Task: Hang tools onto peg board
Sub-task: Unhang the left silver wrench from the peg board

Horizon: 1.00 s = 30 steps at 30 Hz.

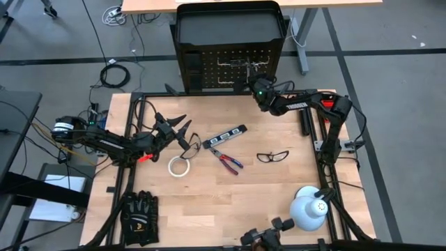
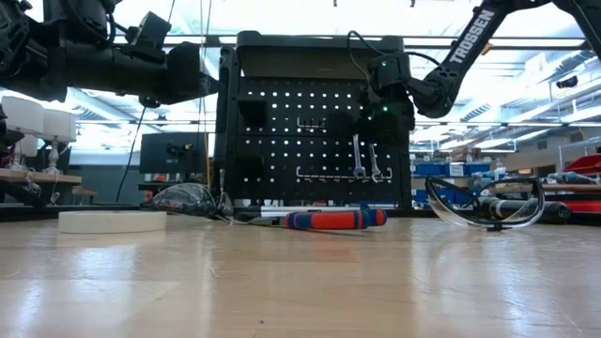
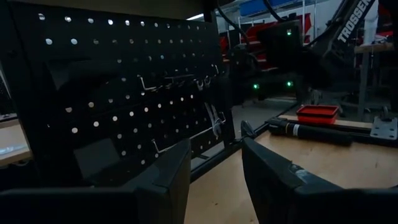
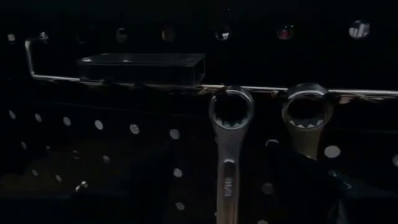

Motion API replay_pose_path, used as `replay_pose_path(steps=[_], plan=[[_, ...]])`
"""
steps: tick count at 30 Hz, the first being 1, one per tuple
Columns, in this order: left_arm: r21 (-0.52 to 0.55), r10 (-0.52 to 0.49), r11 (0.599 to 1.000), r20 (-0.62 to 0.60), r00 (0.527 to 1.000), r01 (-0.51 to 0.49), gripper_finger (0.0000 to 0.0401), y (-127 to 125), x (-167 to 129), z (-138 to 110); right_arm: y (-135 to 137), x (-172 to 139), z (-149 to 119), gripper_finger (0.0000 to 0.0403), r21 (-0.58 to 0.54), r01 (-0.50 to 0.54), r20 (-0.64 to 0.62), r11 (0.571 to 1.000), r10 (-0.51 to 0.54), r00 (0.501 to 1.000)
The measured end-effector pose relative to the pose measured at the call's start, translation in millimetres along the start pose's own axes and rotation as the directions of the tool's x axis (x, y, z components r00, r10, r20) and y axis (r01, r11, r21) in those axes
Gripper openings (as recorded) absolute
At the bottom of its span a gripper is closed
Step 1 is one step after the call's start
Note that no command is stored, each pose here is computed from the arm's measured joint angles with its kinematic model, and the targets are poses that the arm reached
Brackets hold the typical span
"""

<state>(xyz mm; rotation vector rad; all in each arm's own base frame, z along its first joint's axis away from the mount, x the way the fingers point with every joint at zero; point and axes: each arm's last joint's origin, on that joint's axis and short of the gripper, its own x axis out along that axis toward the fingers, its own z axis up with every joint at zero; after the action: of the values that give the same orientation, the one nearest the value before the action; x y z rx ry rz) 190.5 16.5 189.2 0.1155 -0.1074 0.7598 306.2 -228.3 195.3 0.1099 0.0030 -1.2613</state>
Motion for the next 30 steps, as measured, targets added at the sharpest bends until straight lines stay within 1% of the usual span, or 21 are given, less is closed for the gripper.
replay_pose_path(steps=[3, 8, 19, 30], plan=[[0.000, 0.000, 1.000, 0.000, 1.000, 0.000, 0.0144, 0.0, 0.0, 0.0, -3.6, 3.1, 0.3, 0.0258, -0.001, -0.016, -0.005, 1.000, 0.016, 1.000], [-0.001, 0.000, 1.000, 0.000, 1.000, 0.000, 0.0144, 0.0, 0.0, 0.0, -8.8, 6.8, 0.4, 0.0250, -0.005, -0.006, -0.009, 1.000, 0.006, 1.000], [0.001, 0.000, 1.000, 0.000, 1.000, 0.000, 0.0144, 0.0, 0.0, 0.0, -9.7, 7.9, 0.5, 0.0228, -0.030, -0.026, -0.012, 0.999, 0.026, 1.000], [0.003, 0.001, 1.000, 0.000, 1.000, -0.001, 0.0144, 0.0, 0.0, 0.0, -10.1, 8.1, 0.5, 0.0227, -0.031, -0.023, -0.012, 0.999, 0.023, 1.000]])
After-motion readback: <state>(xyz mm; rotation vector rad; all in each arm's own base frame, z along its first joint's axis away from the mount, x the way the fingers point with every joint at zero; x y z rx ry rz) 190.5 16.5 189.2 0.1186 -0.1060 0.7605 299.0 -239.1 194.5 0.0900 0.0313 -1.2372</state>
